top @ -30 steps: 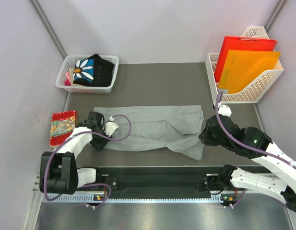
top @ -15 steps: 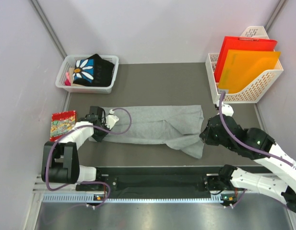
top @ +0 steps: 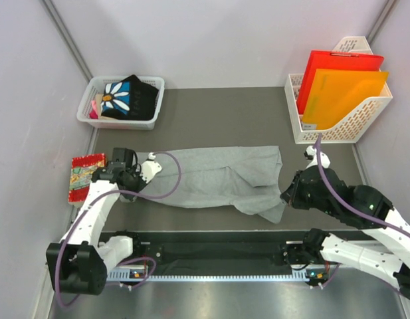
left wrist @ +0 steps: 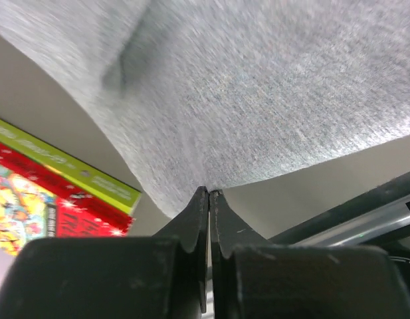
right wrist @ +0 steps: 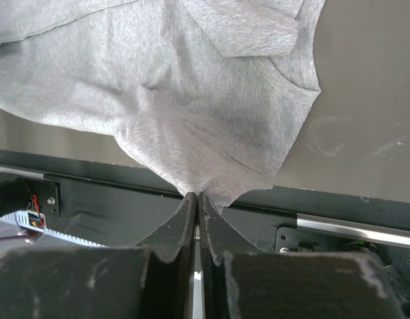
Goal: Fold and stack the t-shirts
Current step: Grap the side of the flattened tshirt closest away from the robot with both arms, then fold the other side of the tshirt into a rectangle
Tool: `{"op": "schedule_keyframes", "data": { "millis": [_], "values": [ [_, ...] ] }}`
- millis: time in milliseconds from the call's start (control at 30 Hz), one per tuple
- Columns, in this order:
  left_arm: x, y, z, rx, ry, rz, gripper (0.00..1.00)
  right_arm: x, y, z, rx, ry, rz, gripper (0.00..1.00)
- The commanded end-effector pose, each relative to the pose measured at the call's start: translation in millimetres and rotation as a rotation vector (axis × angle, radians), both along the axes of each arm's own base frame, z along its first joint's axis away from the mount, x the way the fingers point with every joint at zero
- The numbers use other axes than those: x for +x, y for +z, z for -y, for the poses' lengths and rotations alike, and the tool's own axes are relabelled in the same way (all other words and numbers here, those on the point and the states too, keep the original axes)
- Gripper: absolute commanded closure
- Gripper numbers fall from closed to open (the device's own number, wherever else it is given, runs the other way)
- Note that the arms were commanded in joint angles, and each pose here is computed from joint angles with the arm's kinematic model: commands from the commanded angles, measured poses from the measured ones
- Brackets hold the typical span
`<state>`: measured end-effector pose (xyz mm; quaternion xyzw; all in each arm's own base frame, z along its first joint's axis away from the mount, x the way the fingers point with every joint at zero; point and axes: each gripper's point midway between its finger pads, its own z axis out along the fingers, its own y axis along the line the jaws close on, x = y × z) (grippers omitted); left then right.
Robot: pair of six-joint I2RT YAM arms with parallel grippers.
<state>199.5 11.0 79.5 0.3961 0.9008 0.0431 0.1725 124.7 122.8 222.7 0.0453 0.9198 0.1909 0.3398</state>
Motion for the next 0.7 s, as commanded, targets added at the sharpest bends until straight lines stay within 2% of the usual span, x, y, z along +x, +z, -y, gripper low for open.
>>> {"op": "schedule_keyframes", "data": {
  "millis": [0,200,333,467,667],
  "values": [
    [13.2,17.9,10.2,-0.049,-0.046,0.034,1.00,5.7,15.6,0.1,0.004,-0.012,0.037,1.00],
    [58.5,8.6,19.5,-0.087,-0.046,0.004,1.00,45.2,39.4,-3.9,-0.100,-0.057,0.155,1.00],
    [94.5,-0.9,16.6,-0.059,-0.029,-0.032,1.00,95.4,48.7,0.2,-0.156,-0.108,0.209,1.00],
    [132.0,10.7,13.0,-0.026,-0.025,-0.008,1.00,137.3,44.6,13.8,-0.143,-0.149,0.215,1.00],
    [167.6,7.4,3.2,0.039,-0.016,0.000,0.98,200.9,24.8,19.9,-0.149,-0.193,0.185,1.00]
  ]
}}
